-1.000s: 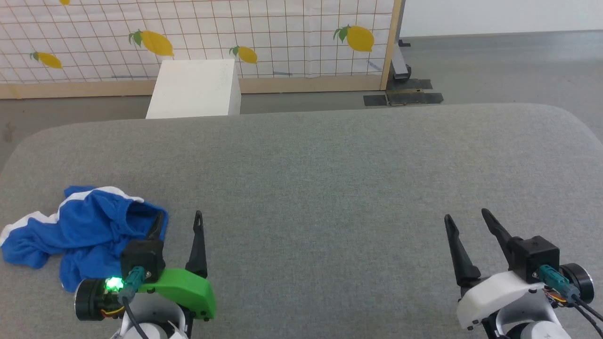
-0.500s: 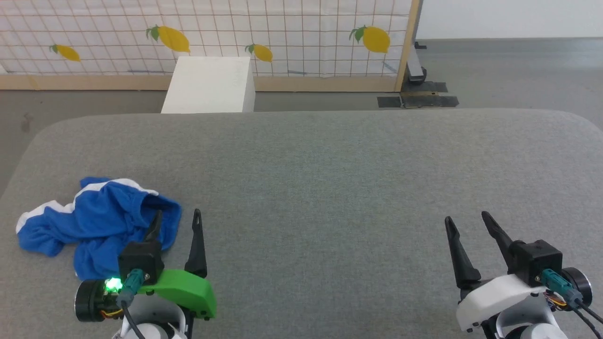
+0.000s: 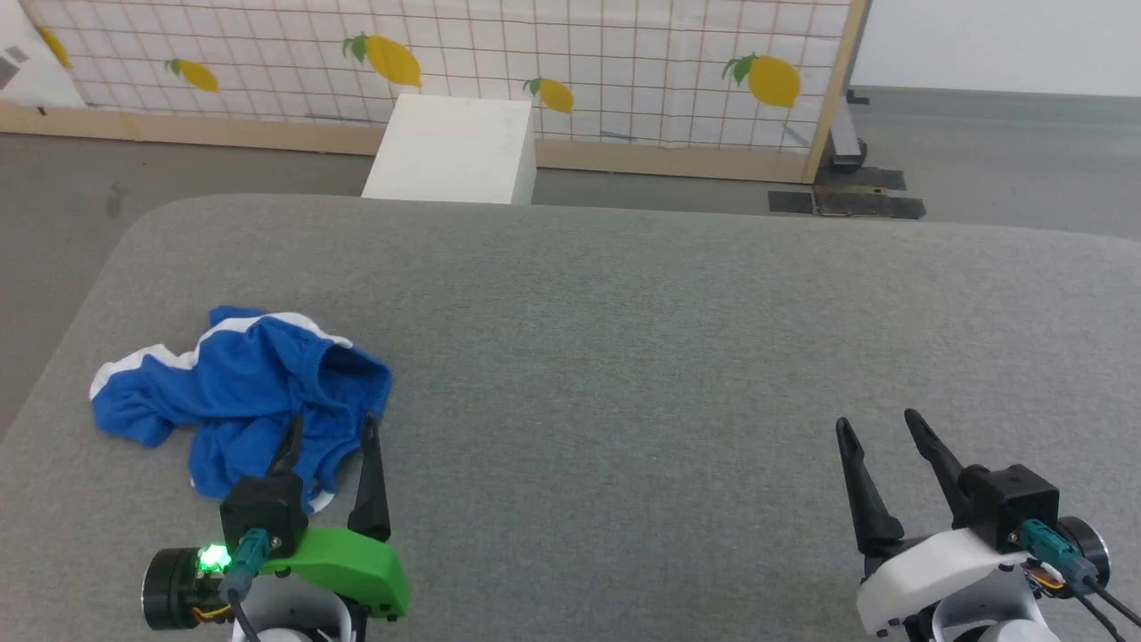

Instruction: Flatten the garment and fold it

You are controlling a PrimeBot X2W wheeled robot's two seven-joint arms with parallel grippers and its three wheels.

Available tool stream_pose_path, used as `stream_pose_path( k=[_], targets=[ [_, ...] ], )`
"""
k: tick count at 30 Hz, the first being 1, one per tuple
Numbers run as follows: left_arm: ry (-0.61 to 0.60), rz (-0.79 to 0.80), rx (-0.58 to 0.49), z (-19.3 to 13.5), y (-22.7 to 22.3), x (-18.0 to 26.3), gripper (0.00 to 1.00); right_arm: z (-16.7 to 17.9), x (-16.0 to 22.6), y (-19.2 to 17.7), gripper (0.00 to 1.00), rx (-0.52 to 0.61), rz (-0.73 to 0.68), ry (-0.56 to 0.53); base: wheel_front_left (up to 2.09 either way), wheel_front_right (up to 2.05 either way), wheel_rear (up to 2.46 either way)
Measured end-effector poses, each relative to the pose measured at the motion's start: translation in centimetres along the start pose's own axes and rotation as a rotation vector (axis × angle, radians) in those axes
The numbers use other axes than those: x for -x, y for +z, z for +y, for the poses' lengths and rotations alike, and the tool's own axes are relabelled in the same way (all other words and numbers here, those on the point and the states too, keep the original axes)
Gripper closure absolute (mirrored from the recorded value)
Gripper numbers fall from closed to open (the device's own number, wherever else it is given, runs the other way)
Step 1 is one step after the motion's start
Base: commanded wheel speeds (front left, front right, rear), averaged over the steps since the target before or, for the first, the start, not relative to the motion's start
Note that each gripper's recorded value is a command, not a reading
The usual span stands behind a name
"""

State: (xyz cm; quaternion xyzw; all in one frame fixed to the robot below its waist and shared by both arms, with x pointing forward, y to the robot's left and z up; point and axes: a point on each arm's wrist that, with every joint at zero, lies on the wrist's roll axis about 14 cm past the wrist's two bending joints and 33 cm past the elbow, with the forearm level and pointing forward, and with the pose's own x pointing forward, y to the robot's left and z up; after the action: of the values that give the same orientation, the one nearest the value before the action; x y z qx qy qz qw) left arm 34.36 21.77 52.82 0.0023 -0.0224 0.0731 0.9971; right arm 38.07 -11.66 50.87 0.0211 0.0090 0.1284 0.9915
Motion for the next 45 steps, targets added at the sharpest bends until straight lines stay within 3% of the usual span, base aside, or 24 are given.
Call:
stream_pose_path(
  k=[45],
  targets=[
    [0.252, -0.046, 0.041, 6.7, -0.2, 5.2, 0.0, 7.3, -2.2, -1.9, 0.0, -0.084, 0.014, 0.218, 0.0, 0.0, 0.0]
  ],
)
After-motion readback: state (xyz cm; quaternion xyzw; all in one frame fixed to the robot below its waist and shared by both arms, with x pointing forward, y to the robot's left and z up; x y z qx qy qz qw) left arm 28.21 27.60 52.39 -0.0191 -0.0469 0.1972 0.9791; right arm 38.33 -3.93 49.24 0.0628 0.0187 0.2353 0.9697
